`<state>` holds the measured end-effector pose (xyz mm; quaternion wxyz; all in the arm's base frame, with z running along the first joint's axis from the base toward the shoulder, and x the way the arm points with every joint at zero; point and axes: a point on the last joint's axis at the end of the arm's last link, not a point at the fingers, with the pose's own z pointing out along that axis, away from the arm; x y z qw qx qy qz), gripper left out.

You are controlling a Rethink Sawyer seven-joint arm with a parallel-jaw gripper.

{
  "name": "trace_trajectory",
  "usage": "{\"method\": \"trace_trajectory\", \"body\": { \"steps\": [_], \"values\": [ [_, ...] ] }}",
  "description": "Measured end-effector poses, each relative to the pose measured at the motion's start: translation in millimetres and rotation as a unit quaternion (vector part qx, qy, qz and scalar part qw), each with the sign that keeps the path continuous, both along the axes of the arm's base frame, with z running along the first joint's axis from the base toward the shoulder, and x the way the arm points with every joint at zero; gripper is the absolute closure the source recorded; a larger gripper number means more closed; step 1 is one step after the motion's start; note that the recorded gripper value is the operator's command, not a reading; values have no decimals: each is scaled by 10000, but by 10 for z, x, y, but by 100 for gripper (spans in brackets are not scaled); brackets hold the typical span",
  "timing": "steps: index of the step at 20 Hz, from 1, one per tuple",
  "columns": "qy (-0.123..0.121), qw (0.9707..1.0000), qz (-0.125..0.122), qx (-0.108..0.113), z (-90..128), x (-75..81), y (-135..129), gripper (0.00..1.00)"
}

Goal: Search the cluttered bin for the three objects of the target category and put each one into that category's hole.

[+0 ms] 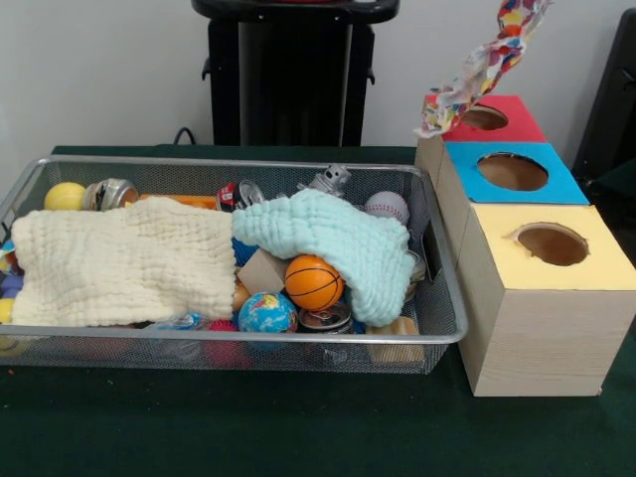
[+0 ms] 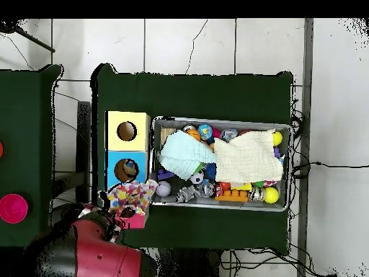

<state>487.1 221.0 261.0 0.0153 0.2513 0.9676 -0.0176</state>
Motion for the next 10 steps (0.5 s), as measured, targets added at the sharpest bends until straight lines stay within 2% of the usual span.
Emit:
{"method": "trace_trajectory", "body": {
  "steps": [2, 3, 4, 10],
  "values": [
    [8, 10000, -8, -10, 6, 85, -10, 100],
    [31, 10000, -1, -18, 20, 211, -5, 100],
    [47, 10000, 9, -21, 26, 266, 2, 100],
    [82, 9999, 64, -39, 39, 457, 49, 100]
  ]
}}
